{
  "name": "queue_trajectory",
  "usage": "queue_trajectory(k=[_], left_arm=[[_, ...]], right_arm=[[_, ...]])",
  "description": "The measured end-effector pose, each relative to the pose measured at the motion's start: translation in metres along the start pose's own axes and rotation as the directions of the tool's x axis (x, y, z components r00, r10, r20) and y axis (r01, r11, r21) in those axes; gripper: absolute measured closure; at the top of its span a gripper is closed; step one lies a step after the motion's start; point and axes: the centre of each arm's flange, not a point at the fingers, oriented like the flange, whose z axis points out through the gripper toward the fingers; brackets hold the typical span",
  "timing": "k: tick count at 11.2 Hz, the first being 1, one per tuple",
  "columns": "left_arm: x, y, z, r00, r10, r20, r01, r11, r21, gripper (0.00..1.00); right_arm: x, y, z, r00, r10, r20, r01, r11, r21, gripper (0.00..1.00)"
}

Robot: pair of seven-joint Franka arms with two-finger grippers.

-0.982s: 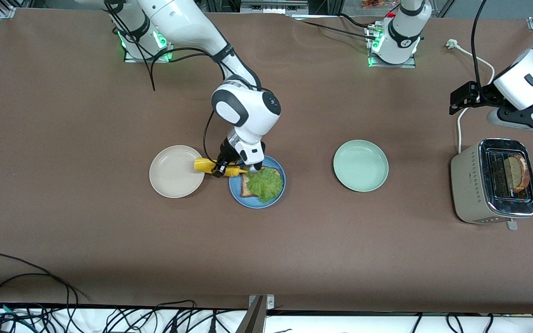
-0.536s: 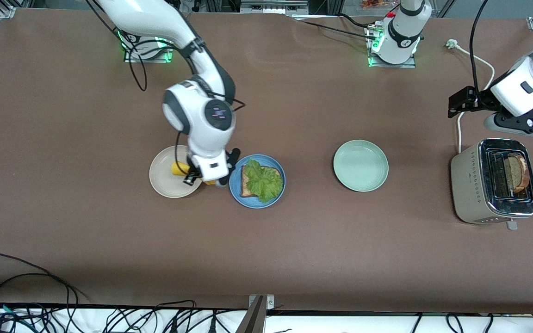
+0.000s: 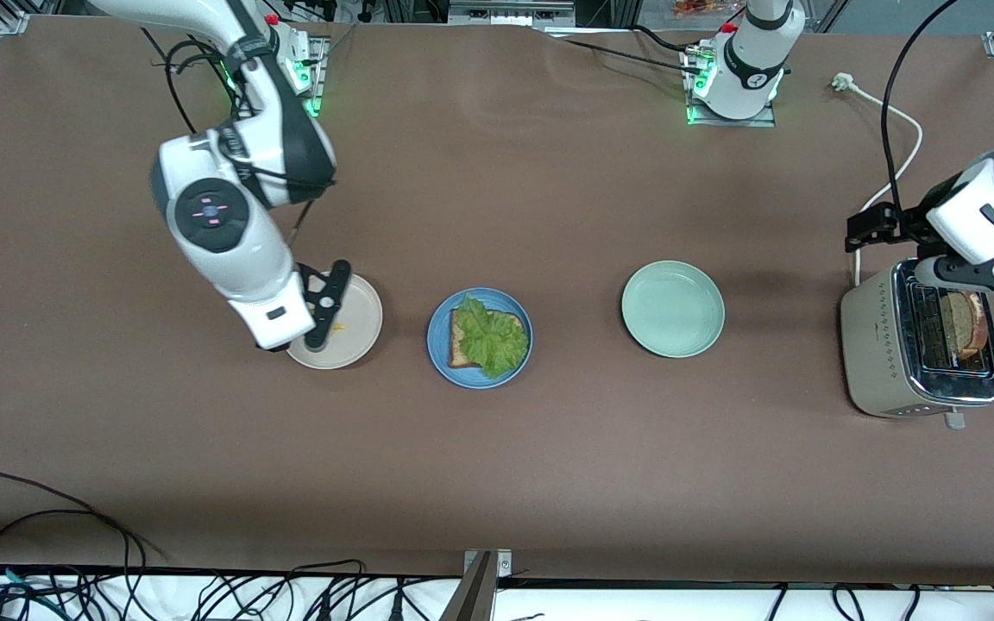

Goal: Make sandwich in blue plate with both arms
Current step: 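Carry the mustard back beside the white plate while the left gripper reaches the toaster, then set the mustard down, open the right gripper while the left gripper descends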

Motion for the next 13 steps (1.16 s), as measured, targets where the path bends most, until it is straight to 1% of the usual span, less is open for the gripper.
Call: queue_trajectory(k=[1,3,5,7,8,9,10,12,13], left_arm=[[0.003,-0.007,0.005,1.0,-0.01,0.002,0.01,1.0,0.0,0.0],[0.013,-0.029,0.016,1.0,0.014,-0.016,-0.014,1.0,0.006,0.0],[0.023,-0.063,0.033,0.999,0.026,-0.026,-0.026,1.0,0.016,0.0],[0.029,-0.086,0.046,0.999,0.037,-0.03,-0.037,0.999,0.026,0.0],[0.031,-0.093,0.051,0.999,0.042,-0.03,-0.041,0.999,0.029,0.0],[0.033,-0.1,0.054,0.998,0.052,-0.034,-0.051,0.998,0.034,0.0],[0.035,-0.11,0.058,0.997,0.067,-0.043,-0.065,0.997,0.043,0.0],[0.039,-0.137,0.072,0.994,0.094,-0.057,-0.092,0.995,0.048,0.0],[0.041,-0.15,0.081,0.992,0.109,-0.057,-0.107,0.994,0.039,0.0]], right_arm=[[-0.021,0.009,-0.003,0.999,-0.031,-0.033,0.031,0.999,0.022,0.91],[-0.067,0.027,-0.002,0.987,-0.095,-0.133,0.105,0.992,0.068,0.91],[-0.12,0.05,0.006,0.96,-0.154,-0.235,0.18,0.979,0.091,0.91],[-0.163,0.061,0.017,0.918,-0.196,-0.345,0.246,0.963,0.109,0.91],[-0.184,0.065,0.025,0.891,-0.208,-0.405,0.277,0.953,0.12,0.91],[-0.205,0.068,0.036,0.853,-0.218,-0.474,0.308,0.944,0.12,0.91],[-0.222,0.07,0.049,0.817,-0.226,-0.53,0.334,0.935,0.116,0.91],[-0.248,0.074,0.081,0.748,-0.226,-0.625,0.369,0.923,0.109,0.91],[-0.255,0.074,0.097,0.701,-0.223,-0.677,0.387,0.917,0.099,0.91]])
